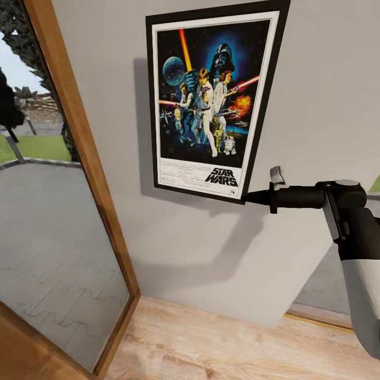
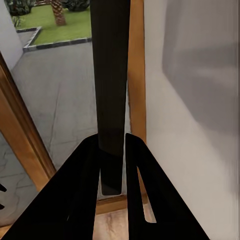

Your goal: Pick up the poster from the kitchen countertop and hang it on one of the wall nails in the kitchen.

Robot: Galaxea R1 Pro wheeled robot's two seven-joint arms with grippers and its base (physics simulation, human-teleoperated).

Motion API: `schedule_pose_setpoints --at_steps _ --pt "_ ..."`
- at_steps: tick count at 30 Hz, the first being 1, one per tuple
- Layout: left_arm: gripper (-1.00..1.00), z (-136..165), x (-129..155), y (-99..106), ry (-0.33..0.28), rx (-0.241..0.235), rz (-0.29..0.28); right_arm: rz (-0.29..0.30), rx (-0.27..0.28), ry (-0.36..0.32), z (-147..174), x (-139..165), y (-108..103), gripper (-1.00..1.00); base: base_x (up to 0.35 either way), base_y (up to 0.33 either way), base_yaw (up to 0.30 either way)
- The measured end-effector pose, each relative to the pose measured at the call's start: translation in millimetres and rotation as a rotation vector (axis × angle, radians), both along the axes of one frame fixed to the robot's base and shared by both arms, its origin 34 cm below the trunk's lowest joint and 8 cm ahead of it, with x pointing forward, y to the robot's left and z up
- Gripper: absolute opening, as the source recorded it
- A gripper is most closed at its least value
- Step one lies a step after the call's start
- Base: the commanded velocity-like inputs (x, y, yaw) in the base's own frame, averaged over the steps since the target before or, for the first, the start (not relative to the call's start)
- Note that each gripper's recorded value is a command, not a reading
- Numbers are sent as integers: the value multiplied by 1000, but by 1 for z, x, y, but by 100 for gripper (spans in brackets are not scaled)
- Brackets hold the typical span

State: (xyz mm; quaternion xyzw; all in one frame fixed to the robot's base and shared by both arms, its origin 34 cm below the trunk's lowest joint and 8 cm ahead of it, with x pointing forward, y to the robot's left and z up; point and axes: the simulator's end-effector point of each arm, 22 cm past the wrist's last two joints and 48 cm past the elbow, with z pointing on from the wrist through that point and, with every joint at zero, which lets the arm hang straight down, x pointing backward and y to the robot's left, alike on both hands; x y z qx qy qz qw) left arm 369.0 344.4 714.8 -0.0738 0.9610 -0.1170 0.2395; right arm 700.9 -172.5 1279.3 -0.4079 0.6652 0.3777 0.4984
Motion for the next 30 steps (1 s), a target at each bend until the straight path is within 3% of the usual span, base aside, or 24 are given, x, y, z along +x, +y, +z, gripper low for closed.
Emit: schedule_pose_setpoints --at_steps 16,30 --pt "100 0 0 0 0 0 0 1 0 0 0 0 0 -100 5 0 0" --pt "100 0 0 0 0 0 0 0 0 -1 0 0 0 -100 108 -67 0"
